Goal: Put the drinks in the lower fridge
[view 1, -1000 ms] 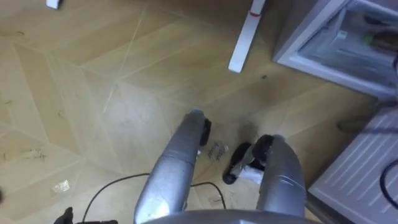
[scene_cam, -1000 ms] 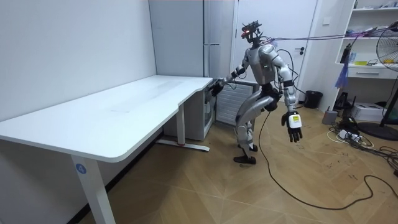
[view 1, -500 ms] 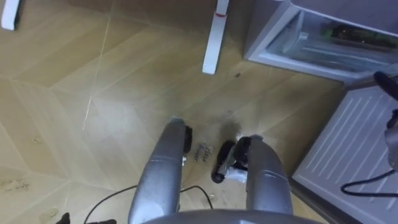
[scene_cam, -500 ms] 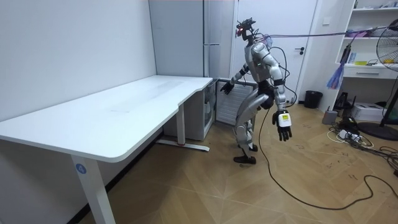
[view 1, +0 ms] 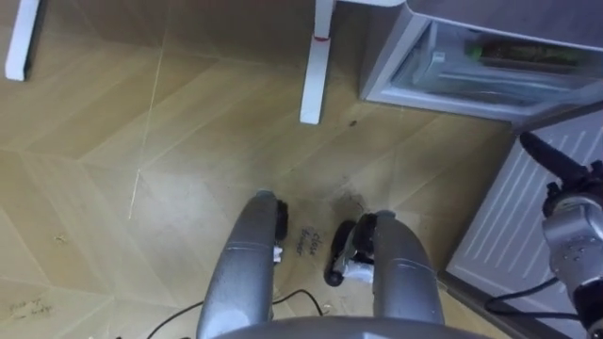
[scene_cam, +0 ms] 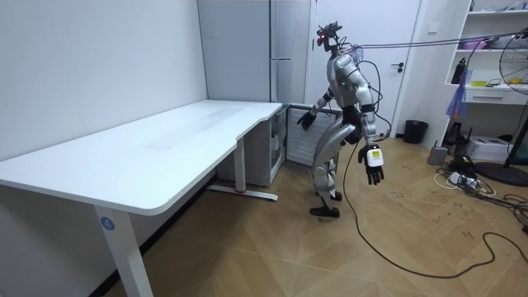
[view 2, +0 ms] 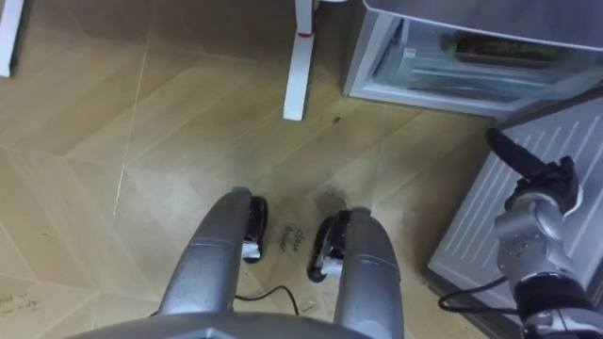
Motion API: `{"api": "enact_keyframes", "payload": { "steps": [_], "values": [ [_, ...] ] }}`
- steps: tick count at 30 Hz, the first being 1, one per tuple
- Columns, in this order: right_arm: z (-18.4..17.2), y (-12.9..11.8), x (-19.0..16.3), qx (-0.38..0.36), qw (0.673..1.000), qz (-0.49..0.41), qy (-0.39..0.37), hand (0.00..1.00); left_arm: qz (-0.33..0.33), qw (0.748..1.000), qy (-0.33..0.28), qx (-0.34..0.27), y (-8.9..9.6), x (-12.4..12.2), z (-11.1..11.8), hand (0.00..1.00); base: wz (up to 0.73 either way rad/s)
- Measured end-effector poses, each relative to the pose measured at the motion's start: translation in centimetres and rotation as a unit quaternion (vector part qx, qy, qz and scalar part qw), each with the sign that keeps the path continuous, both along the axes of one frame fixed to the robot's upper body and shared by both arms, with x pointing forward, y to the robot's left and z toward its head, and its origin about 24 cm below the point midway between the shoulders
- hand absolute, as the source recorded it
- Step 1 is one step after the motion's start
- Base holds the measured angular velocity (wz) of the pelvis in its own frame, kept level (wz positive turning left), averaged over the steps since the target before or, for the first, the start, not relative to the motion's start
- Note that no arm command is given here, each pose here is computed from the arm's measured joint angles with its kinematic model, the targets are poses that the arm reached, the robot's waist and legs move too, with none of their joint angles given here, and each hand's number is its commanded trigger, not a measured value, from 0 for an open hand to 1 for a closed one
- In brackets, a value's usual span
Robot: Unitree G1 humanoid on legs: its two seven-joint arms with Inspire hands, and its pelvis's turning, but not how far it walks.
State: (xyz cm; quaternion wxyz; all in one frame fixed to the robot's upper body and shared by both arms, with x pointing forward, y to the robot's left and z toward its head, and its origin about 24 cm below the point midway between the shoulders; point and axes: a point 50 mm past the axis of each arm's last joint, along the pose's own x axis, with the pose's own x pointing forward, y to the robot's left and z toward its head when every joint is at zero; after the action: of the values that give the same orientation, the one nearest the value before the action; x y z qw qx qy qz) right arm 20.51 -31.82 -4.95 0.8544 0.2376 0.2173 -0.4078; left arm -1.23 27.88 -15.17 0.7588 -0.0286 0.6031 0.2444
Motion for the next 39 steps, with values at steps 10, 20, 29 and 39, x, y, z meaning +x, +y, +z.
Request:
{"api": "enact_keyframes", "payload": {
  "steps": [10, 20, 29, 39],
  "values": [
    [-0.1, 1.4, 2.8, 0.059, 0.993, 0.094, -0.05, 0.0, -0.025, 1.0, 0.011, -0.007, -0.1, 0.3, -0.1, 0.0, 0.02],
    [2.0, 2.2, 6.7, 0.036, 0.977, 0.196, -0.074, 0.0, -0.035, 0.999, -0.002, -0.01, 0.1, 2.1, -0.1, 0.0, 0.02],
    [4.5, 1.8, 9.7, -0.053, 0.966, 0.251, -0.027, 0.0, -0.053, 0.998, 0.001, -0.015, -0.2, 2.4, -0.1, 0.0, 0.11],
    [8.4, 2.9, 12.9, -0.149, 0.961, 0.234, -0.004, 0.0, -0.069, 0.997, -0.021, 0.014, 0.5, 4.1, 0.4, 0.0, 0.09]
  ]
}}
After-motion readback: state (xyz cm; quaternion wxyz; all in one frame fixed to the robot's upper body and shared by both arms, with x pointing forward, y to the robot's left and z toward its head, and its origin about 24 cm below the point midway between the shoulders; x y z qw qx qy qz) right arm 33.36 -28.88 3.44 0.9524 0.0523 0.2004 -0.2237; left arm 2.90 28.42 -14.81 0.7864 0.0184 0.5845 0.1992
